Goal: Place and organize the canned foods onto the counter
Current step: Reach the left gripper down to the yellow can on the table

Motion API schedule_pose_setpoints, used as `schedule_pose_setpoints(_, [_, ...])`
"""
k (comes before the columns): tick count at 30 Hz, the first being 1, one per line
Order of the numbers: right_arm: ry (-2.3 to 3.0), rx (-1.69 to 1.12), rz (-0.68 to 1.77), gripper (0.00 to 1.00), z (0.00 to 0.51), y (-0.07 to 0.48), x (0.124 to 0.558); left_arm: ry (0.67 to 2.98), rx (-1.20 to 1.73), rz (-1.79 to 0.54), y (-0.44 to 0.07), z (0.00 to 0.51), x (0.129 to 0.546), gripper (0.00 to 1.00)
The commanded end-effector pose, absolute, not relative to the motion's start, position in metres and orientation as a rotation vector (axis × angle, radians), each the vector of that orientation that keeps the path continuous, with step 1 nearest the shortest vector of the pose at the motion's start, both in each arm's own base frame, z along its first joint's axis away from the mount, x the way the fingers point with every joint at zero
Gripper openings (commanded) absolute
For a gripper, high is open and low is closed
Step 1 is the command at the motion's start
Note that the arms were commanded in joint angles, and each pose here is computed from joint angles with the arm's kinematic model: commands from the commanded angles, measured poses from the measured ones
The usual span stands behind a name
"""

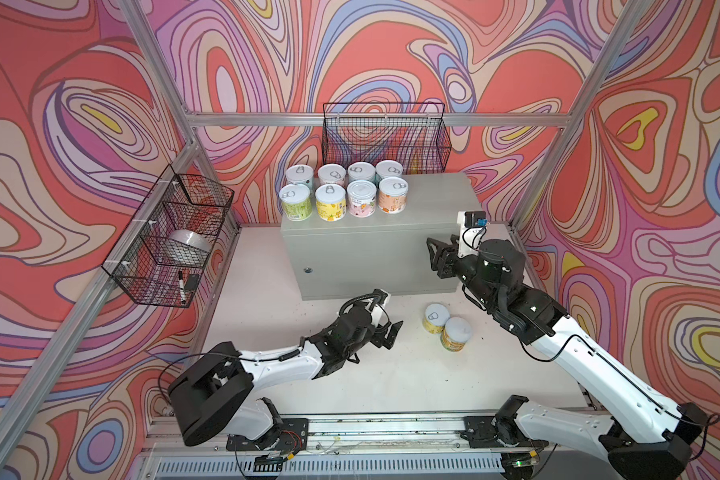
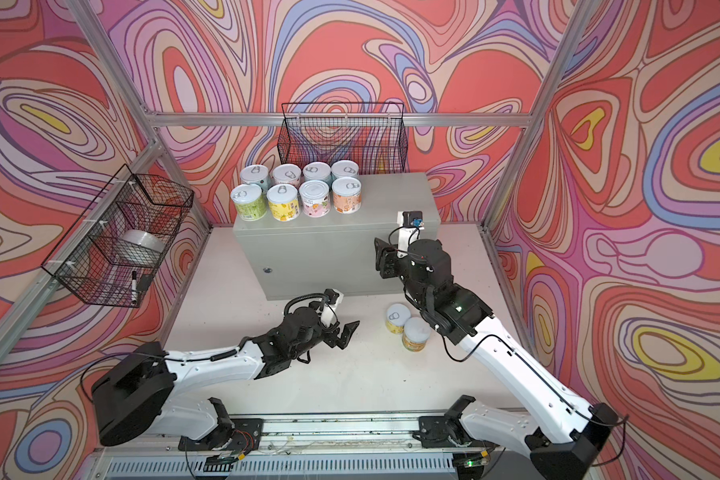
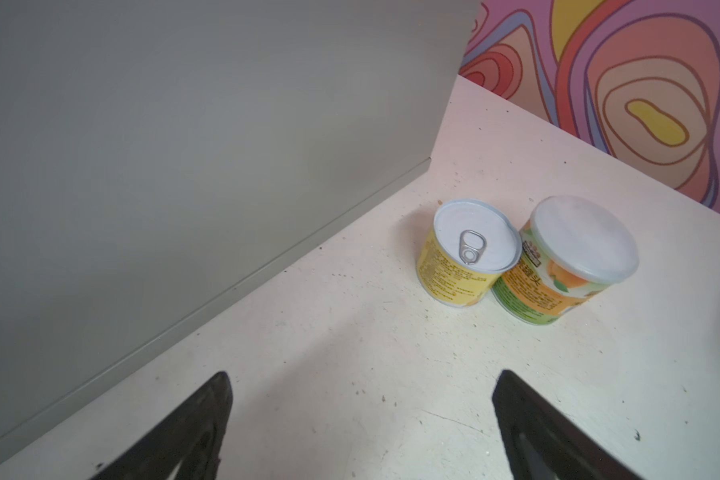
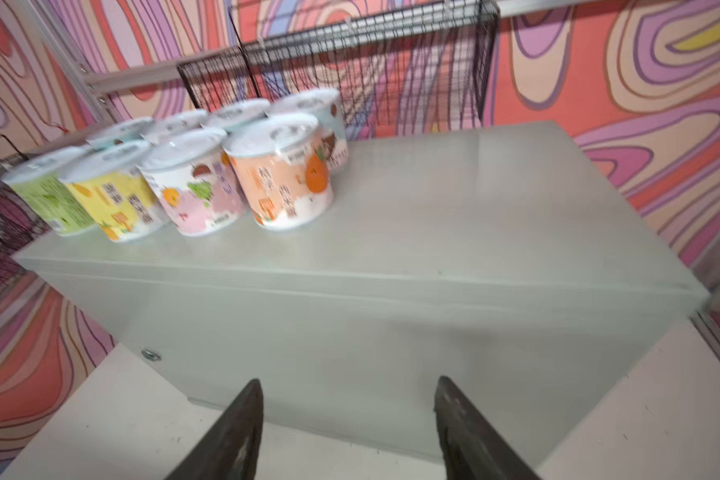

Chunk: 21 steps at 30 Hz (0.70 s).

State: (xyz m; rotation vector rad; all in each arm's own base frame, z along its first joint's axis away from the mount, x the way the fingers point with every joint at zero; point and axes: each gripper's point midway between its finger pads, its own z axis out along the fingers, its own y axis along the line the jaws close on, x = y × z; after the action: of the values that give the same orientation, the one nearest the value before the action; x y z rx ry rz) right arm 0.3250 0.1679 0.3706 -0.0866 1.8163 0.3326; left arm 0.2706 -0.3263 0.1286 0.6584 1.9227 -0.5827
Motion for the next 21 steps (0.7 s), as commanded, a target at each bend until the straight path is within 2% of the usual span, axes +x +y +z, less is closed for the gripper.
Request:
schedule_pose_setpoints(1, [1.863,0.013,0.28,0.75,0.351,0.146,0.316,1.806,0.704,-0.722,-0.364,0.141,0.268,1.0])
schedule_pose_setpoints(5, [1.888,0.037,0.264,0.78,0.339,0.139,0.311,1.814,0.725,-0.803,-0.389,0.125,0.268,1.0])
schedule_pose_setpoints(21, [1.862,0.083,0.195,0.77,0.339,0.114,0.298,1.93,0.803,-0.737,-0.453,0.063,0.298,1.0])
